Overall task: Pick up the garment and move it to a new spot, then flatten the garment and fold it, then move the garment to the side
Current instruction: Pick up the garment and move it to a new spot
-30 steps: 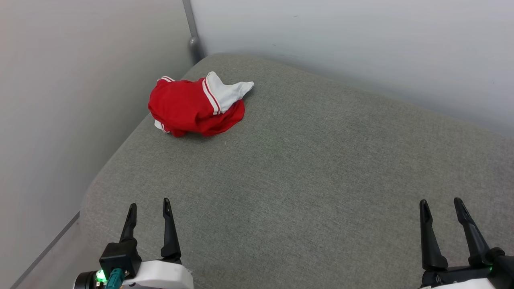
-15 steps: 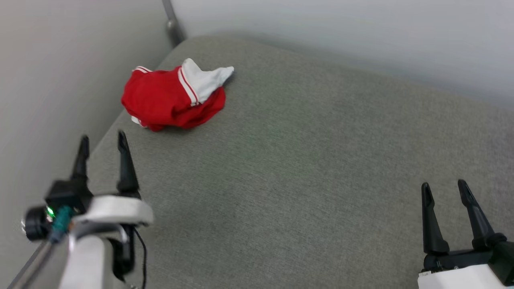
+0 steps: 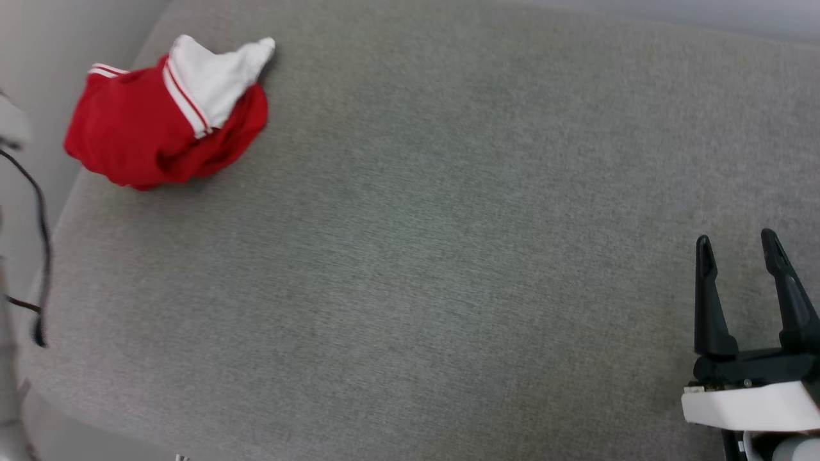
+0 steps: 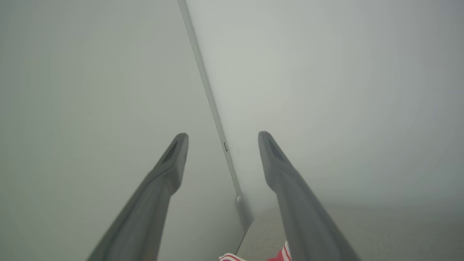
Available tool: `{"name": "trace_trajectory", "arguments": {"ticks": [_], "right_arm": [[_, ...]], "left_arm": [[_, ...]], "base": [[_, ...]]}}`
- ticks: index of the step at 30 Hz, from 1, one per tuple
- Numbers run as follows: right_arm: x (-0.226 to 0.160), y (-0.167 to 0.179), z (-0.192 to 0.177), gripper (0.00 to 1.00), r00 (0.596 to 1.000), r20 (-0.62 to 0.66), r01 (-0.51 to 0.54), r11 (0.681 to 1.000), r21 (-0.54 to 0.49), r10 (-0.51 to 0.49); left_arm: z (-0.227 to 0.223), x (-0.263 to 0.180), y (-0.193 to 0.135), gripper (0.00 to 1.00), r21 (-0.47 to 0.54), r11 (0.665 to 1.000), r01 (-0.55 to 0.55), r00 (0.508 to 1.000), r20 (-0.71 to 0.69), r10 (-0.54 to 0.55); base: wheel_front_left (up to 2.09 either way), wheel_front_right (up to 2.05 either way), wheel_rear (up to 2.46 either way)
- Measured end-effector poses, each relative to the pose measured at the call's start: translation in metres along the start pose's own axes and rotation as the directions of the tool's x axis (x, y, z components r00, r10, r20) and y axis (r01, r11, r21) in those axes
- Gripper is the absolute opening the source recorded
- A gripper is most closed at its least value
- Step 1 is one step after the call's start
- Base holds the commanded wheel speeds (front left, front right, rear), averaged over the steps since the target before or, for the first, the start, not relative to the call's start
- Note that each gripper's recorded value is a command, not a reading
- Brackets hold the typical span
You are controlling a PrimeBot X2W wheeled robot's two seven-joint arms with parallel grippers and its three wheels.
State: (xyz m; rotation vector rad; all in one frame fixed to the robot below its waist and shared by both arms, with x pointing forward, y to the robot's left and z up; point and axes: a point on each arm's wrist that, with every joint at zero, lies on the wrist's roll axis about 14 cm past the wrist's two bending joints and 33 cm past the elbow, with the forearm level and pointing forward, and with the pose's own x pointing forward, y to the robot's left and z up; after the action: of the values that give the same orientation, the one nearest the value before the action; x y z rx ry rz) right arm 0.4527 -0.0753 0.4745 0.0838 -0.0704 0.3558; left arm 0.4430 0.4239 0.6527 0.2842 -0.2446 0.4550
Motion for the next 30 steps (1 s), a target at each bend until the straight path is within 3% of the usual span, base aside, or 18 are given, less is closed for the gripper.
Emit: {"name": "trace_trajectory", "arguments": {"ticks": [6, 12, 18, 25, 29, 30], "right_arm": [[0.008, -0.021, -0.015, 1.00, 0.999, -0.012, 0.050, 0.999, -0.009, -0.050], [0.014, -0.037, -0.025, 1.00, 0.996, -0.012, 0.084, 0.996, -0.030, -0.084], [0.021, -0.047, -0.035, 1.00, 0.995, -0.012, 0.096, 0.994, -0.058, -0.097], [0.026, -0.058, -0.053, 1.00, 0.993, -0.029, 0.111, 0.990, -0.082, -0.114], [0.026, -0.063, -0.063, 1.00, 0.992, -0.039, 0.119, 0.989, -0.092, -0.123], [0.028, -0.064, -0.064, 1.00, 0.992, -0.036, 0.121, 0.988, -0.094, -0.124]], "left_arm": [[-0.033, 0.047, -0.013, 1.00, 0.030, 0.997, 0.073, 0.967, -0.249, -0.063], [-0.094, 0.057, -0.042, 1.00, -0.010, 0.988, 0.155, 0.816, -0.563, -0.133], [-0.166, 0.031, -0.072, 1.00, -0.047, 0.965, 0.259, 0.548, -0.815, -0.187], [-0.228, -0.010, -0.099, 1.00, -0.142, 0.941, 0.308, 0.244, -0.944, -0.222], [-0.258, -0.032, -0.105, 1.00, -0.147, 0.928, 0.343, 0.115, -0.974, -0.197], [-0.262, -0.034, -0.107, 1.00, -0.154, 0.927, 0.341, 0.102, -0.975, -0.200]], "base": [[0.00, 0.00, 0.00], [0.00, 0.00, 0.00], [0.00, 0.00, 0.00], [0.00, 0.00, 0.00], [0.00, 0.00, 0.00], [0.00, 0.00, 0.00]]}}
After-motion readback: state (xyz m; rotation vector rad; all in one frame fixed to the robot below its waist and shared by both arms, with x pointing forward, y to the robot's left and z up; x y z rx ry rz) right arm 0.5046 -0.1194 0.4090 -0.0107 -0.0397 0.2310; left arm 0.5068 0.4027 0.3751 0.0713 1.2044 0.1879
